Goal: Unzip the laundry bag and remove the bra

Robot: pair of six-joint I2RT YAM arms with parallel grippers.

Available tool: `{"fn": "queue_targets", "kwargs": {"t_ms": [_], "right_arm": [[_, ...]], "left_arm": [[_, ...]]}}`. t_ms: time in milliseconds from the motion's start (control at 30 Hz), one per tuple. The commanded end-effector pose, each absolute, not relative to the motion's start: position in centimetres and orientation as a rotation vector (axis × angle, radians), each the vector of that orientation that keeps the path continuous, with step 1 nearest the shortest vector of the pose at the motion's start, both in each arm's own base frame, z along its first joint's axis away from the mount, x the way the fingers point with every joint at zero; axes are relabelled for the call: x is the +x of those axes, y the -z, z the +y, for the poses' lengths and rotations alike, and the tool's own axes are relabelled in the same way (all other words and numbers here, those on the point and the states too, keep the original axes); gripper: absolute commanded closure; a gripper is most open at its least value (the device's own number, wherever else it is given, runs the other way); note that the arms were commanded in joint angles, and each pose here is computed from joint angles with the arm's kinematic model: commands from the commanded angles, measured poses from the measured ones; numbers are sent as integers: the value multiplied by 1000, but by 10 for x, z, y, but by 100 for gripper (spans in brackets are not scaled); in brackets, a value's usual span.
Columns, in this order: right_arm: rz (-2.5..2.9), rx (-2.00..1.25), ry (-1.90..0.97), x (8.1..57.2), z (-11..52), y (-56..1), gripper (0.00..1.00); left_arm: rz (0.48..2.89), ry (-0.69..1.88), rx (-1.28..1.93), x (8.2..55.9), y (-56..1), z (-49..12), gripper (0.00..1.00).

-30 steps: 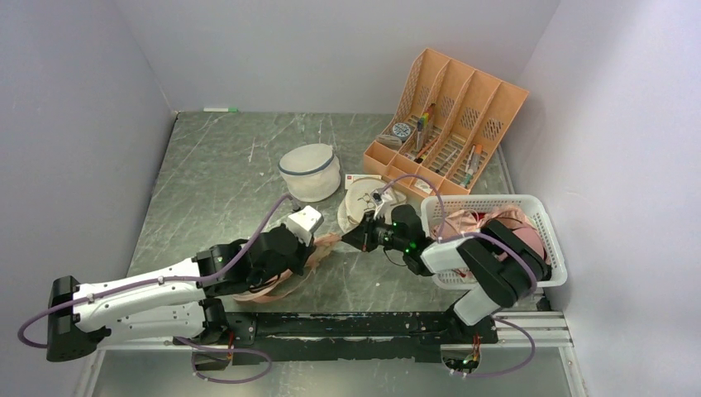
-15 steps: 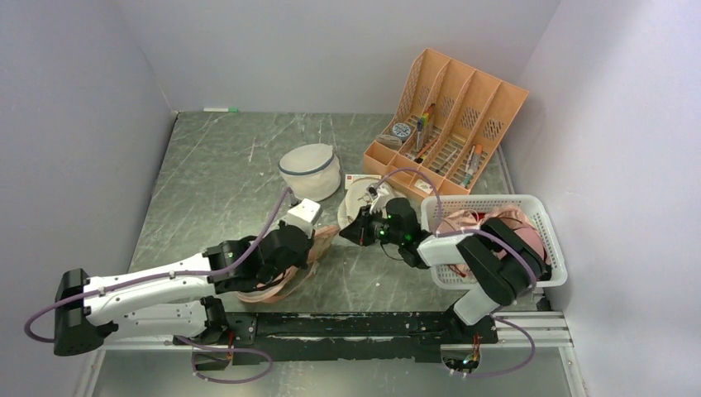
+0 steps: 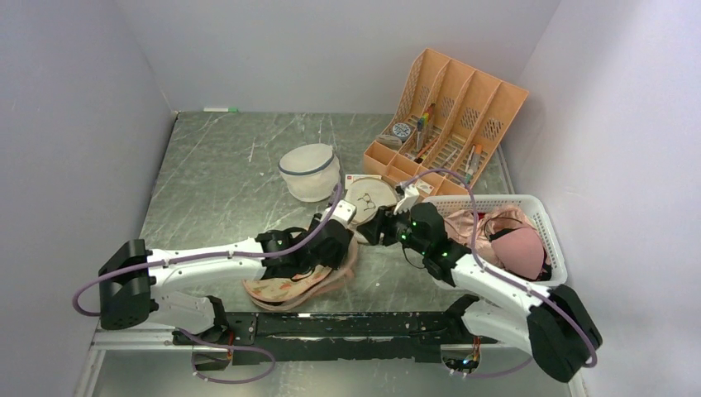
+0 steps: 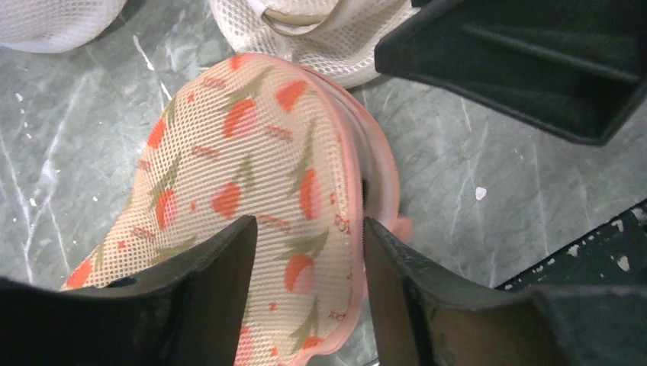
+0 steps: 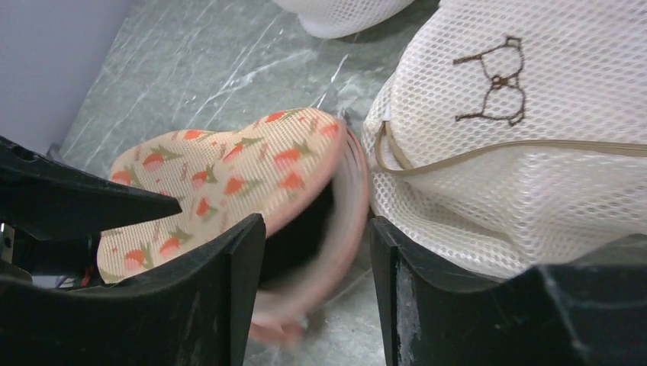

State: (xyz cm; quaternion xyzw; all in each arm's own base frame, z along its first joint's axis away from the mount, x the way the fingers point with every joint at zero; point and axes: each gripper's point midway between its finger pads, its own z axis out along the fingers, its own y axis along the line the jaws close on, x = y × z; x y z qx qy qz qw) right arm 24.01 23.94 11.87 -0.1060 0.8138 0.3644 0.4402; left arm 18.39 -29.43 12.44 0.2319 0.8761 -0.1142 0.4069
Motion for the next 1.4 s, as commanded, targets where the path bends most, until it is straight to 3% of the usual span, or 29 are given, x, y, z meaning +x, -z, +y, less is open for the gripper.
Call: {"fn": "queue_targets", "kwargs": {"t_ms": [0,333,467,833,933,1367], "right_arm": [[2062,-244,-807,236,219,-109,45],[2059,-392,-1112,205,256,-97,37],[2073,-380,-1104,207,256,-91,36],[2066,-335,-1089,198,243,-89,35],[2063,-332,-1098,195,243,-90,35],[2078,-348,-1152,196,254,-88,36]], "left_arm": [[2188,428,612,174,-131,-305,32],[2373,529,614,127,-91,-275,1],[2386,408,653,121,-76,-273,0],[2302,-220,761,140,-55,-242,17],[2269,-317,709,148,-62,-234,27],[2229,-134,630,151,-97,-245,57]]}}
